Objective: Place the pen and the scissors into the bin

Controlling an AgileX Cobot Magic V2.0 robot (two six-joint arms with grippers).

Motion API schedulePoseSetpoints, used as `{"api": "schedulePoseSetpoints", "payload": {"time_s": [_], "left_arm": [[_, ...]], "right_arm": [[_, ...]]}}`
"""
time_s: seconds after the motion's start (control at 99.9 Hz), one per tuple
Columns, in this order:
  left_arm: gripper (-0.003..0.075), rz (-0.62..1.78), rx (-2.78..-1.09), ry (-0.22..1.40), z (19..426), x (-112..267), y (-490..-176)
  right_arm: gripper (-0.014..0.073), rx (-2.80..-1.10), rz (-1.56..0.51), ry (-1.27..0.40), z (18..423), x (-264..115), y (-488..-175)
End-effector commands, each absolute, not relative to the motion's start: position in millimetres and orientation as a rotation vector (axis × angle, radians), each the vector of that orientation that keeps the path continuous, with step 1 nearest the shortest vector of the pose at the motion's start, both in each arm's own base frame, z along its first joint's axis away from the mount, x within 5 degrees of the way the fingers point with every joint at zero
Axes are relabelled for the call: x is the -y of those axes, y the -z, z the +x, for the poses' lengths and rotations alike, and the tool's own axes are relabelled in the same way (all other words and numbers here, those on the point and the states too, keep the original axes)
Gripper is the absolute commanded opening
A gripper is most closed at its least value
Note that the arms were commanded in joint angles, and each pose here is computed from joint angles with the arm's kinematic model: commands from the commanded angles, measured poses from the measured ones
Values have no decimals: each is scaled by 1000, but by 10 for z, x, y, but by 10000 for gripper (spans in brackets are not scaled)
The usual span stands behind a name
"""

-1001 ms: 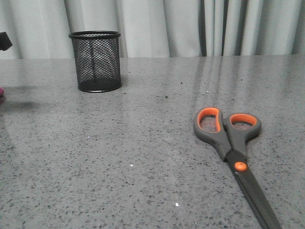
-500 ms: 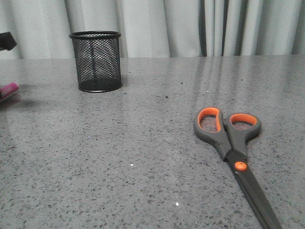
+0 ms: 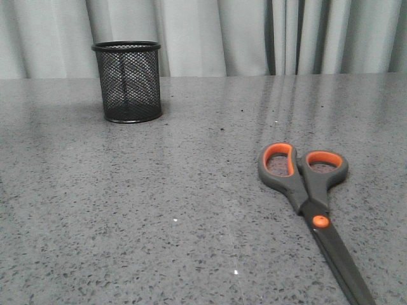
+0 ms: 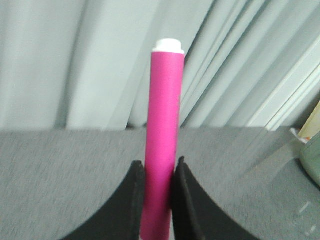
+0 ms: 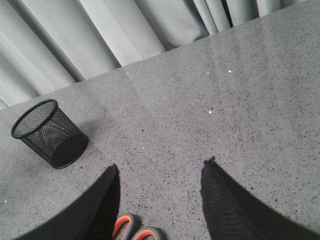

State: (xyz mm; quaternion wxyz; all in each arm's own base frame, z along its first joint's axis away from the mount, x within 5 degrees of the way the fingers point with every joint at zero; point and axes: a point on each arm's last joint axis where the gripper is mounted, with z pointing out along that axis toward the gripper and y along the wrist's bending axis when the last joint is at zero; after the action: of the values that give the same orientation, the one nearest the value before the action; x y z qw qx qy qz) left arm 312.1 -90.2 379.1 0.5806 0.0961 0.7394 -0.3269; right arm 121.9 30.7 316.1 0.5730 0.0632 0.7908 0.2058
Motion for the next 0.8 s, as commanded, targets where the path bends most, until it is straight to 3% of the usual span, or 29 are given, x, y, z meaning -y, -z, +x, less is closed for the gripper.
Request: {"api": "schedulePoseSetpoints", "payload": {"time_s": [0.0, 0.41, 0.69, 0.74, 0.791], "left_arm": [[-19, 253, -1605, 768, 3103, 1040, -3968], [-19, 364, -1772, 817, 3522, 1350, -3225], [-16, 474, -1735, 736, 3566, 1367, -3191], [6, 474, -1735, 736, 3566, 1367, -3191], [78, 474, -1735, 736, 3566, 1367, -3191]], "right_arm": [[335, -1752, 137, -473, 1286, -304, -3334], [318, -1769, 139, -470, 1321, -311, -3311], [318, -1769, 139, -470, 1321, -311, -3311], [318, -1769, 139, -470, 1321, -311, -3311], [318, -1769, 139, -470, 1321, -311, -3311]]}}
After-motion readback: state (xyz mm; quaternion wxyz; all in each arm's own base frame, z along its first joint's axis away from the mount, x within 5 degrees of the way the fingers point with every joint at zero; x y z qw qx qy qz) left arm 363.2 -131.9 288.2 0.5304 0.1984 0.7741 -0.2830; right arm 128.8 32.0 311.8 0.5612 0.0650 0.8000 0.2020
